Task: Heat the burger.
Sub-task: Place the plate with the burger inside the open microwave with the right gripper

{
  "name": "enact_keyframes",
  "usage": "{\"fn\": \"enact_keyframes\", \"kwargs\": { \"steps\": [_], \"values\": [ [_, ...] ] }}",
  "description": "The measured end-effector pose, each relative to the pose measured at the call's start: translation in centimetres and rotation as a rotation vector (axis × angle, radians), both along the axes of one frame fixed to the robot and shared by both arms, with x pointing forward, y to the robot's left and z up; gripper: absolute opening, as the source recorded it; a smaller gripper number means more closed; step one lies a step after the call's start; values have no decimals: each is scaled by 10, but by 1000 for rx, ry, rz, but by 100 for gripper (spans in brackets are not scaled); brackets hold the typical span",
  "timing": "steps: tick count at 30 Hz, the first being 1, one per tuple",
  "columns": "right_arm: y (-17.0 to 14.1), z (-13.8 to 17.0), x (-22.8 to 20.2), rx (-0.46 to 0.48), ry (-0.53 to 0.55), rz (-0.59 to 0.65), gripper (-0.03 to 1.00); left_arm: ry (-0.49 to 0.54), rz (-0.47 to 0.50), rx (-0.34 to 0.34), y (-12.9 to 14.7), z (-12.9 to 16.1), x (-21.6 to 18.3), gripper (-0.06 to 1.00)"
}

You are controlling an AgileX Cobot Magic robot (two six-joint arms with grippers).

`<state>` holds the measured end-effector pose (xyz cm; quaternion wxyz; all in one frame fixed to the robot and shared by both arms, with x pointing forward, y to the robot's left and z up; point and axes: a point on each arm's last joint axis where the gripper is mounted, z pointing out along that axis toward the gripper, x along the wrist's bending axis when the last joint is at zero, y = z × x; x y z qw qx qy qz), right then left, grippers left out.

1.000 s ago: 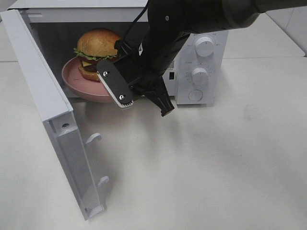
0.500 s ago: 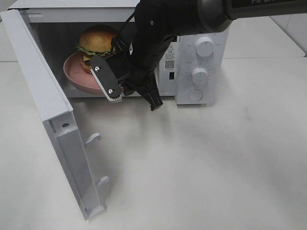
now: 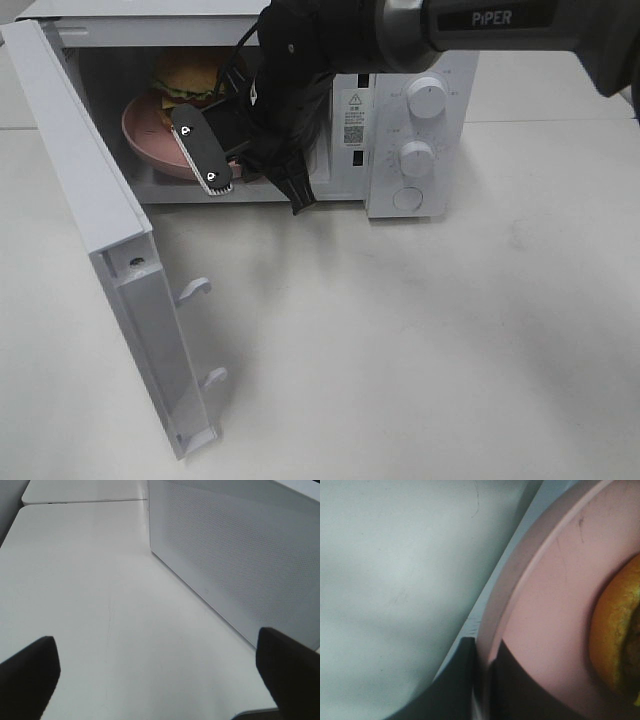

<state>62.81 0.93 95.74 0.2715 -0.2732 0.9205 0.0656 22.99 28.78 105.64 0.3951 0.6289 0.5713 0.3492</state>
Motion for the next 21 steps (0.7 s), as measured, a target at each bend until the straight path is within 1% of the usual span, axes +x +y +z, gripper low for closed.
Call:
{"fn": "enact_keyframes", "kwargs": {
  "steps": [6,21],
  "values": [
    [7,-8,10,9,-12,-25,6,0,0,0,0,0,0,99],
    [14,-27,27,-3,-39,-67,6,-1,0,0,0,0,0,99]
  ]
}}
